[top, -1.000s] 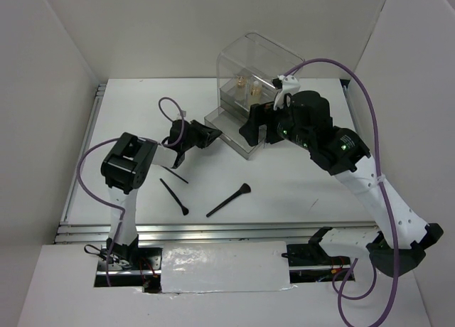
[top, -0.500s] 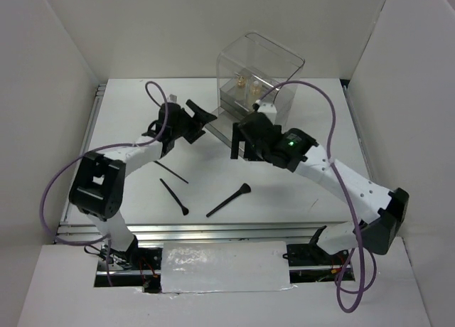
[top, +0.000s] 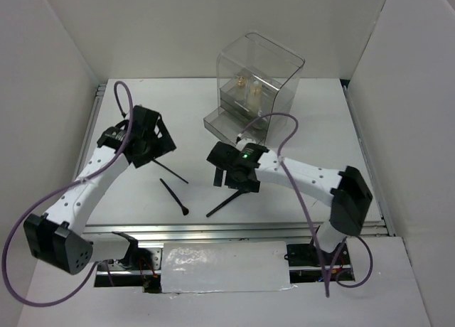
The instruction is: Organize the makeup
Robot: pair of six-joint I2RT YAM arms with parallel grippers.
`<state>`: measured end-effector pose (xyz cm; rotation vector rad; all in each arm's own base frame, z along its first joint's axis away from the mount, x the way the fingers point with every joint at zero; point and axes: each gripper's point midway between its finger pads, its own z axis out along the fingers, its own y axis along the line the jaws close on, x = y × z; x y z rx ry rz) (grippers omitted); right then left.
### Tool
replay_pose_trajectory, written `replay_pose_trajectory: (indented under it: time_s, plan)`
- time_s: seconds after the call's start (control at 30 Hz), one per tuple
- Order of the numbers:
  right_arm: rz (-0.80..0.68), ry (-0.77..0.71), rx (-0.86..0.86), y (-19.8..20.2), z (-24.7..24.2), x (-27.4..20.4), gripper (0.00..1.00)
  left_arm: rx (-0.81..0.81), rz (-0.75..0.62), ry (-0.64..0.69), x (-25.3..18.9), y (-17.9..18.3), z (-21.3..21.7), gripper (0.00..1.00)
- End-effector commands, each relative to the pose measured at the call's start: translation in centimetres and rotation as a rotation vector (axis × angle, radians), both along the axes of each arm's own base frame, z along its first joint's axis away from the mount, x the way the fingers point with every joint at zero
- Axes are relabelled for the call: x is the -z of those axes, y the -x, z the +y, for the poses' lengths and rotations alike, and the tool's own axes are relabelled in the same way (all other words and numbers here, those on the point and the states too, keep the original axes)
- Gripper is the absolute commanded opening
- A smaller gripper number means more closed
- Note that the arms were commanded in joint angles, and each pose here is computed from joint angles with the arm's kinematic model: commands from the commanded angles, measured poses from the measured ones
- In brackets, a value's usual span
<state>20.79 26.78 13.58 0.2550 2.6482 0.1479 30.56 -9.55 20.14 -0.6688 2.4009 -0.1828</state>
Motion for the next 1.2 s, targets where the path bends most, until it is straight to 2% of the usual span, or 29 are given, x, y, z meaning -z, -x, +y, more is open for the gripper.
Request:
replay_pose_trajectory:
  time_s: [0.0,0.07,0.33,0.43,0.53,0.57,0.63,0.67,0.77,0.8,0.83,0.87,1.0,1.1,1.17]
  plan:
    - [0.102,0.071,0.070,0.9,0.4,3.4,1.00,0.068,0.077,-0.073,0.9,4.3,1.8,0.99]
    - [0.165,0.081,0.072,1.7,1.1,5.6,0.99,0.092,0.084,-0.076,0.7,5.6,2.1,0.99]
    - [0.249,0.048,0.135,2.6,2.7,10.8,0.91,0.163,0.072,-0.117,0.2,7.9,3.1,0.99]
    - [0.238,0.025,0.148,2.2,3.5,11.8,0.88,0.192,0.078,-0.110,0.7,8.5,3.0,0.99]
    - [0.205,-0.008,0.146,1.6,4.5,12.3,0.79,0.232,0.076,-0.100,0.8,8.9,2.7,0.99]
    - [0.205,-0.009,0.146,1.6,4.7,12.6,0.70,0.245,0.075,-0.094,0.8,8.9,2.5,0.99]
    - [0.219,0.019,0.167,1.5,4.6,13.5,0.63,0.266,0.072,-0.097,0.8,9.0,2.4,0.99]
    - [0.228,0.031,0.176,1.6,4.4,13.9,0.53,0.275,0.069,-0.097,0.8,8.9,2.3,0.99]
    - [0.228,0.040,0.176,2.1,4.6,14.2,0.35,0.290,0.061,-0.109,0.6,8.8,2.4,0.99]
    - [0.221,0.039,0.175,2.4,4.4,14.1,0.33,0.288,0.053,-0.117,0.5,8.7,2.5,0.99]
    - [0.217,0.035,0.164,2.7,4.5,14.1,0.11,0.286,0.048,-0.119,0.5,8.7,2.6,0.99]
    - [0.209,0.027,0.148,2.8,4.7,14.0,0.00,0.283,0.041,-0.119,0.5,8.6,2.6,0.99]
    - [0.155,-0.006,0.064,2.3,6.3,12.1,0.00,0.253,0.050,-0.103,1.0,8.6,2.5,0.99]
    - [0.034,-0.039,-0.089,0.6,8.1,7.8,0.00,0.198,0.029,-0.096,0.3,8.1,2.8,0.99]
    - [-0.074,-0.103,-0.288,-0.6,10.1,4.0,0.00,0.154,-0.007,-0.072,-0.8,7.4,2.6,1.00]
